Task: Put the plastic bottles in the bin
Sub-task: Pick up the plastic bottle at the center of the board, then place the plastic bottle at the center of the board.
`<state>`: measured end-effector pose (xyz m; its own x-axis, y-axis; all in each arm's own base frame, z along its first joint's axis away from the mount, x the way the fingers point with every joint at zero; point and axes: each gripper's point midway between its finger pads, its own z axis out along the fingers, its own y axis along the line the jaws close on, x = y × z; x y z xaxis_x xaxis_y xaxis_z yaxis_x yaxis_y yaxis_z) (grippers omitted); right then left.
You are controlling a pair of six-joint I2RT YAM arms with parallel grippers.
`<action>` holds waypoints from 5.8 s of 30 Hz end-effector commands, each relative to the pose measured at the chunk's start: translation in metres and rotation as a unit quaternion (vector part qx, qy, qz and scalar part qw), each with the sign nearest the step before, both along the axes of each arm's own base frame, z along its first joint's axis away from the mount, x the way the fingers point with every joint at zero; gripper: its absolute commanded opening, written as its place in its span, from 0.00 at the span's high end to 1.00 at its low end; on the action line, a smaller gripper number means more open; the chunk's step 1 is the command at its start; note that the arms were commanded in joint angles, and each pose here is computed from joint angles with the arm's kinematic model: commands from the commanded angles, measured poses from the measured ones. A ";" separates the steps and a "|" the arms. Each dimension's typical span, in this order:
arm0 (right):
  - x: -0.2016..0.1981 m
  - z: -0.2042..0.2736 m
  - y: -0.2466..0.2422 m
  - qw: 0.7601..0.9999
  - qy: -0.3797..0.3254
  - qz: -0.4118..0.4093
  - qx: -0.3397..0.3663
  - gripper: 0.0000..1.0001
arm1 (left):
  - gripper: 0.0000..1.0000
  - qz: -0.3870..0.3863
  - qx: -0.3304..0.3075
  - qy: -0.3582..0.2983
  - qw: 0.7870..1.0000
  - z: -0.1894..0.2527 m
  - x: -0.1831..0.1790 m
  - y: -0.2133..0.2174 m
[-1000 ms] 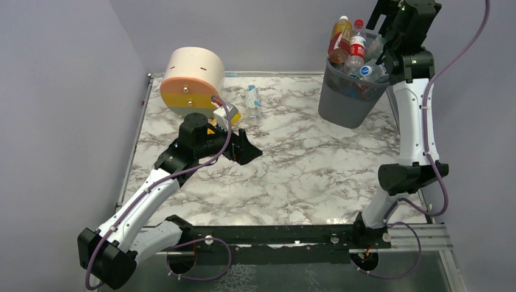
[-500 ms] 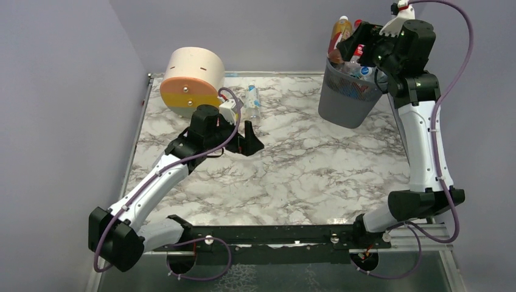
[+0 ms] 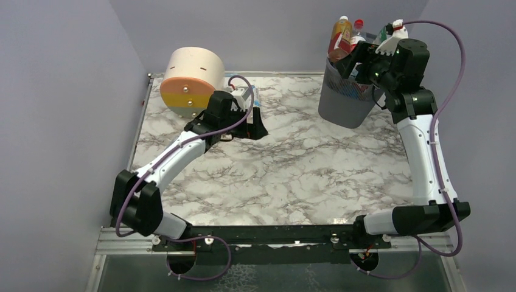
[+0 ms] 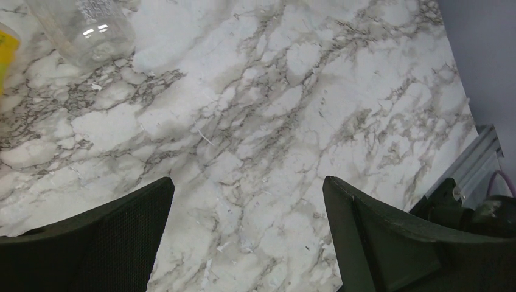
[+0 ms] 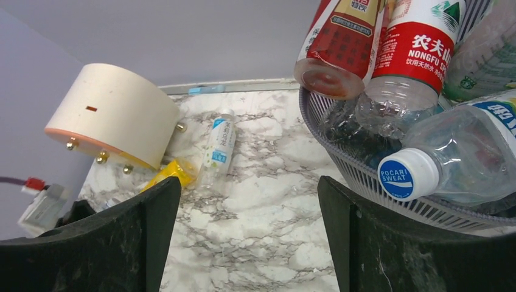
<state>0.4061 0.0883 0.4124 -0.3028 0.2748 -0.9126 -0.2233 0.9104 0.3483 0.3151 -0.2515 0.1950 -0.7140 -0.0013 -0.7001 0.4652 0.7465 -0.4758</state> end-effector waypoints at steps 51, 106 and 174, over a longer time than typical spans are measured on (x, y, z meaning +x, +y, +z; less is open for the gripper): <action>-0.049 0.019 0.001 0.983 -0.046 0.105 0.144 0.19 | 0.09 0.191 0.197 0.008 0.962 -0.143 0.206 0.018; -0.046 -0.063 0.131 0.971 0.043 0.231 0.037 0.19 | 0.41 -0.168 -0.103 0.013 0.980 0.063 -0.107 -0.033; -0.122 -0.274 0.171 0.925 0.200 0.279 -0.164 0.21 | 0.01 0.012 0.018 0.003 1.000 -0.015 -0.012 -0.009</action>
